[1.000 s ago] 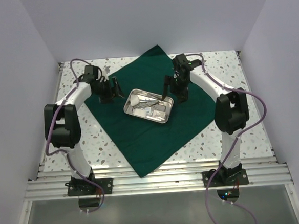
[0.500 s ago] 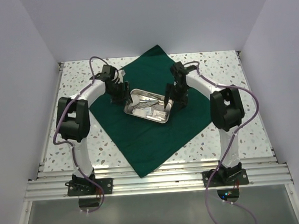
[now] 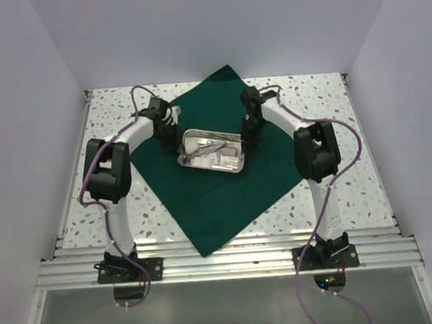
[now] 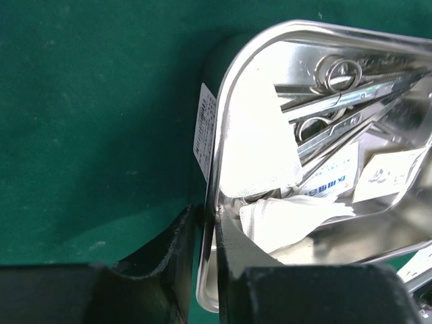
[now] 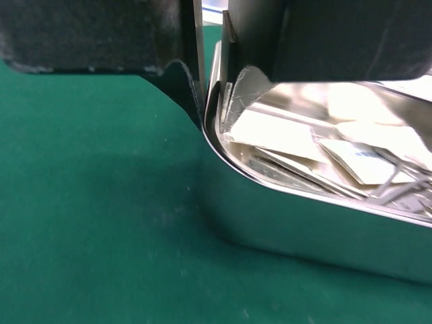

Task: Prepare the surgical pack

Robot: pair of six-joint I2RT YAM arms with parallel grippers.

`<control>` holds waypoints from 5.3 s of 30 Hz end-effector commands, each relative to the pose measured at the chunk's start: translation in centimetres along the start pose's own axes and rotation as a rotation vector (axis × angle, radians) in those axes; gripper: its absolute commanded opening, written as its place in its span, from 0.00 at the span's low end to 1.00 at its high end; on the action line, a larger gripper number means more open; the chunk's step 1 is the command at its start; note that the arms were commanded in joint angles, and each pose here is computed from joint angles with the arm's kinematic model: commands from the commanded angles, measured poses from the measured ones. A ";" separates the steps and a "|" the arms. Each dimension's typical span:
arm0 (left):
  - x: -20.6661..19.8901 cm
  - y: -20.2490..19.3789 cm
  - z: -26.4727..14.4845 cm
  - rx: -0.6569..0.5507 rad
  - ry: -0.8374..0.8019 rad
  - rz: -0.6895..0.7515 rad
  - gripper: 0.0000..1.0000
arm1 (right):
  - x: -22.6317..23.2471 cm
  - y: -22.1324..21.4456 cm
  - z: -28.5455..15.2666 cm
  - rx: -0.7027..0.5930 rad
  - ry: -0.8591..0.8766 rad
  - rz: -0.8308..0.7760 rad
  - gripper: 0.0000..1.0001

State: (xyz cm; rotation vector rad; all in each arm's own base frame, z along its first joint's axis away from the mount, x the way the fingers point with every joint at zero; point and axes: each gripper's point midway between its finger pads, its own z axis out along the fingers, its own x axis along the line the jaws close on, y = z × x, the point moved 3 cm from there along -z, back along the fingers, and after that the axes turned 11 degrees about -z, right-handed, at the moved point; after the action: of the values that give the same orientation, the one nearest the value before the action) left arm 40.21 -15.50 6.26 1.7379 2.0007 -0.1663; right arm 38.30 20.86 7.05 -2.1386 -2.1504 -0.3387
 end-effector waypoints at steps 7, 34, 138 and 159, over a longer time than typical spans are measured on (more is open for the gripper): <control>-1.9 -0.5 -1.6 0.007 -0.078 -0.004 0.15 | 0.7 0.5 -1.8 -0.020 0.016 -0.063 0.06; -2.1 0.6 -0.8 0.042 -0.057 -0.046 0.13 | 0.4 0.1 -0.7 0.005 0.031 -0.139 0.03; 8.4 1.5 -22.8 -0.553 0.174 -0.494 1.00 | 17.3 -34.4 -0.2 0.158 0.131 -1.467 0.54; 9.2 1.4 -21.7 -0.532 0.177 -0.487 1.00 | 16.1 -32.7 2.6 0.075 -0.013 -1.404 0.08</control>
State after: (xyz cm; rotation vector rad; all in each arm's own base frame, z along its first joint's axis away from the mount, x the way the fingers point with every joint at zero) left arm 34.90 1.47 21.32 0.9549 2.3185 0.3362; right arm 5.11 37.68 4.40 -0.2232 -3.1129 -0.2446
